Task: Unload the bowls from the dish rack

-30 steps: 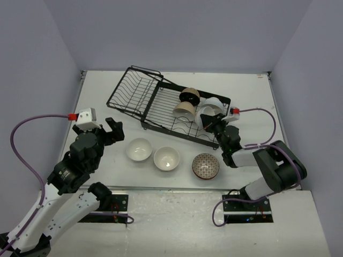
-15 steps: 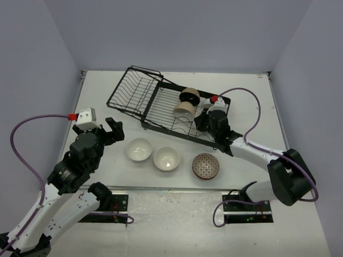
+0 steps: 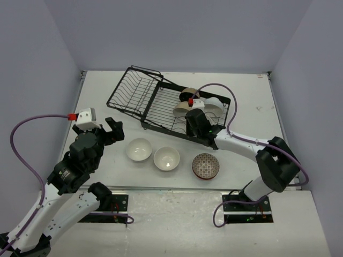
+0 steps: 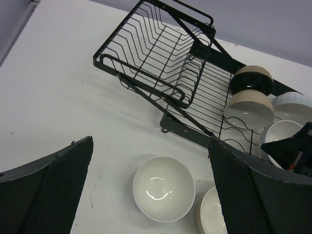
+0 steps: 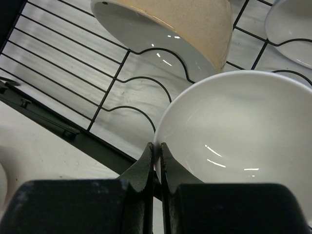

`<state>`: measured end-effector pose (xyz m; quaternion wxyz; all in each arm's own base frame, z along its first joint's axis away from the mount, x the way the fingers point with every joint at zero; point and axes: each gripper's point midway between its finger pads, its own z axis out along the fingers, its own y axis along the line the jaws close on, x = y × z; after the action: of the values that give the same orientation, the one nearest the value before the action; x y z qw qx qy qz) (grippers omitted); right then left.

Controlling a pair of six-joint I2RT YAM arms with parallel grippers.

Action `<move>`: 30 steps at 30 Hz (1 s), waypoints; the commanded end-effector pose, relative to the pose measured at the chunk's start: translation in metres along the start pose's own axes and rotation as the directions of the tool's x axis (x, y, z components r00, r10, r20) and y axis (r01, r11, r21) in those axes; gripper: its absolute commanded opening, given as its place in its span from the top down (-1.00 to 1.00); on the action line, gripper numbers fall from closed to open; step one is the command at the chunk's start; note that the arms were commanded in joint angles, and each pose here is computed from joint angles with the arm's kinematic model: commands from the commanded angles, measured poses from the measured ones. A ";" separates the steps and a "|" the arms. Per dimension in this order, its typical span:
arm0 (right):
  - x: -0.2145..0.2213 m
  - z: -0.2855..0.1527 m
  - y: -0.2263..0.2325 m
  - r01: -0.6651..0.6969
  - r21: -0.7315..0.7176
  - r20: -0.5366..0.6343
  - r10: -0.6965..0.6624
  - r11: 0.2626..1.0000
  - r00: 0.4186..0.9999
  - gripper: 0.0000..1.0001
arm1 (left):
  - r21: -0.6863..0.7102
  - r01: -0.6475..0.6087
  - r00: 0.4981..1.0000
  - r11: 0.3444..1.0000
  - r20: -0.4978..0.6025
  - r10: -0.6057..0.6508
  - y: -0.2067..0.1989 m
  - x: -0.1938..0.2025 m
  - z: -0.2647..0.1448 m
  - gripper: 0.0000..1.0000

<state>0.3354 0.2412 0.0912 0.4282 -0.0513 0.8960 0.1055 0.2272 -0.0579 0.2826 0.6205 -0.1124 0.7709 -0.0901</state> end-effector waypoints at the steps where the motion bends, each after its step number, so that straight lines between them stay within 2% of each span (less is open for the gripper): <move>1: 0.024 -0.002 -0.023 0.080 0.121 -0.100 -0.068 0.989 0.993 1.00 | 0.007 0.008 0.999 1.000 0.035 -0.008 -0.002 -0.010 0.001 -1.00; 4: 0.028 -0.001 -0.030 0.107 0.169 -0.120 -0.087 0.980 0.989 0.90 | 0.005 0.007 0.999 1.000 0.033 -0.007 -0.001 -0.009 0.001 -1.00; 6: 0.031 0.000 -0.032 0.117 0.182 -0.135 -0.093 0.976 0.986 0.63 | 0.005 0.007 0.999 1.000 0.033 -0.007 -0.001 -0.009 0.001 -1.00; 7: 0.032 0.001 -0.032 0.119 0.182 -0.140 -0.094 0.976 0.986 0.58 | 0.007 0.006 0.999 1.000 0.034 -0.006 -0.001 -0.009 0.000 -1.00; 12: 0.039 0.004 -0.031 0.126 0.182 -0.165 -0.096 0.975 0.982 0.51 | 0.008 0.006 0.999 1.000 0.033 -0.006 -0.001 -0.009 0.000 -1.00; 13: 0.040 0.005 -0.032 0.127 0.184 -0.168 -0.096 0.975 0.981 0.53 | 0.008 0.006 0.999 1.000 0.033 -0.006 -0.001 -0.009 0.000 -1.00; 15: 0.038 0.003 -0.032 0.125 0.188 -0.162 -0.095 0.974 0.982 0.90 | 0.009 0.006 0.999 1.000 0.034 -0.007 -0.002 -0.009 0.000 -1.00; 16: 0.036 0.002 -0.033 0.124 0.192 -0.156 -0.094 0.974 0.983 1.00 | 0.009 0.006 0.999 1.000 0.034 -0.007 -0.002 -0.009 0.000 -1.00; 20: 0.021 -0.015 -0.033 0.138 0.224 -0.118 -0.114 0.965 0.987 1.00 | 0.009 0.003 1.000 1.000 0.031 -0.004 -0.002 -0.008 0.001 -1.00; 25: -0.017 -0.050 -0.023 0.115 0.210 0.000 -0.118 0.971 0.993 1.00 | 0.008 0.009 0.999 1.000 0.036 -0.009 -0.002 -0.010 0.000 -1.00; 30: -0.052 -0.074 0.005 0.184 0.175 0.087 -0.201 0.967 0.976 1.00 | -0.006 0.016 0.999 1.000 0.045 -0.016 0.002 -0.011 -0.001 -1.00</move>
<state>0.3009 0.2154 0.1184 0.4215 -0.0924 0.9020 -0.0123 0.2268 -0.0574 0.2834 0.6217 -0.1132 0.7696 -0.0910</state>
